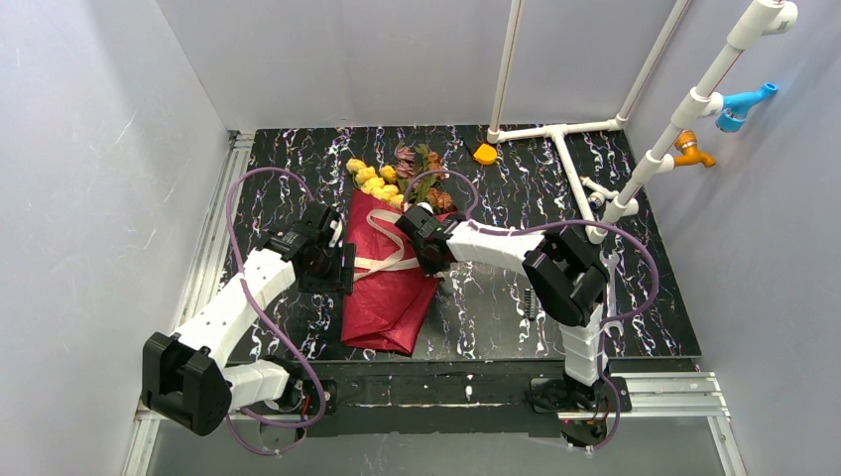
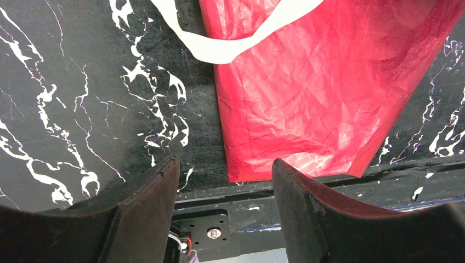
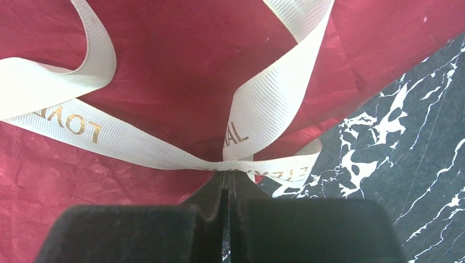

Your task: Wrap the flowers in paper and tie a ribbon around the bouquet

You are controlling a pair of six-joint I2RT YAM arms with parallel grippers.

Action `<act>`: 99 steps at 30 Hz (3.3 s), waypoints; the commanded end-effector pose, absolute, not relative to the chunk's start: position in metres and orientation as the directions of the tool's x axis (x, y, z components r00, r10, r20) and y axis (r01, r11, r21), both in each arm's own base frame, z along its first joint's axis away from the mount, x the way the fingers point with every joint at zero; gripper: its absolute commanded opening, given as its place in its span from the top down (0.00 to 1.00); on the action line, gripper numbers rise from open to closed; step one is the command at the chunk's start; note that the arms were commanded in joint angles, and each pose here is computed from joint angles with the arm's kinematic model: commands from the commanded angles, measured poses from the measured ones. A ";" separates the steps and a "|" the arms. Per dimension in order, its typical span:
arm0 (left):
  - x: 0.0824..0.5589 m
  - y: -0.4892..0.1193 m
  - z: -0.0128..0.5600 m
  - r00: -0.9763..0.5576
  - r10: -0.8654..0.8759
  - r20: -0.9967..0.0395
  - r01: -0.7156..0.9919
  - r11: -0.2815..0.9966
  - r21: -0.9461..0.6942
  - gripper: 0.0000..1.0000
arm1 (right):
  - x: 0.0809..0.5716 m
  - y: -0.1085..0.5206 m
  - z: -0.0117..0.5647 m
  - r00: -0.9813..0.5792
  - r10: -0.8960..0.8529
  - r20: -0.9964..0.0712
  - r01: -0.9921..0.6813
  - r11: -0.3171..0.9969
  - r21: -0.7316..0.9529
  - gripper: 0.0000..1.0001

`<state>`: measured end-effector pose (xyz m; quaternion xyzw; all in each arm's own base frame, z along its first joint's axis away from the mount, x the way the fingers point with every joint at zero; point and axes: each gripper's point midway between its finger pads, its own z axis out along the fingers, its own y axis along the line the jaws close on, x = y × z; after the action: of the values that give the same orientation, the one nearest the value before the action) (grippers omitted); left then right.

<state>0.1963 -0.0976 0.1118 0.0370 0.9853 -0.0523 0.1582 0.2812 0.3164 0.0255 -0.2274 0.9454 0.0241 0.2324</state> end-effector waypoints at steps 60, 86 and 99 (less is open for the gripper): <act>0.296 -0.049 0.066 -0.428 -0.889 -0.164 -0.863 0.456 -0.217 0.13 | 0.229 0.246 0.071 -0.787 -0.313 -0.531 -0.447 0.883 0.142 0.99; 0.319 -0.042 0.017 -0.404 -0.911 -0.084 -0.893 0.413 -0.180 1.00 | 0.224 0.222 0.077 -0.789 -0.307 -0.532 -0.410 0.908 0.084 0.99; 0.293 0.051 0.068 -0.344 -0.920 -0.186 -0.908 0.377 -0.184 1.00 | 0.254 0.134 0.088 -0.835 -0.167 -0.524 -0.177 0.984 -0.032 0.99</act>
<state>0.3166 0.0190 0.0412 -0.5640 0.8165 -0.0526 0.1120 0.2480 0.1679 0.0816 -0.1276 0.9548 0.0475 0.2641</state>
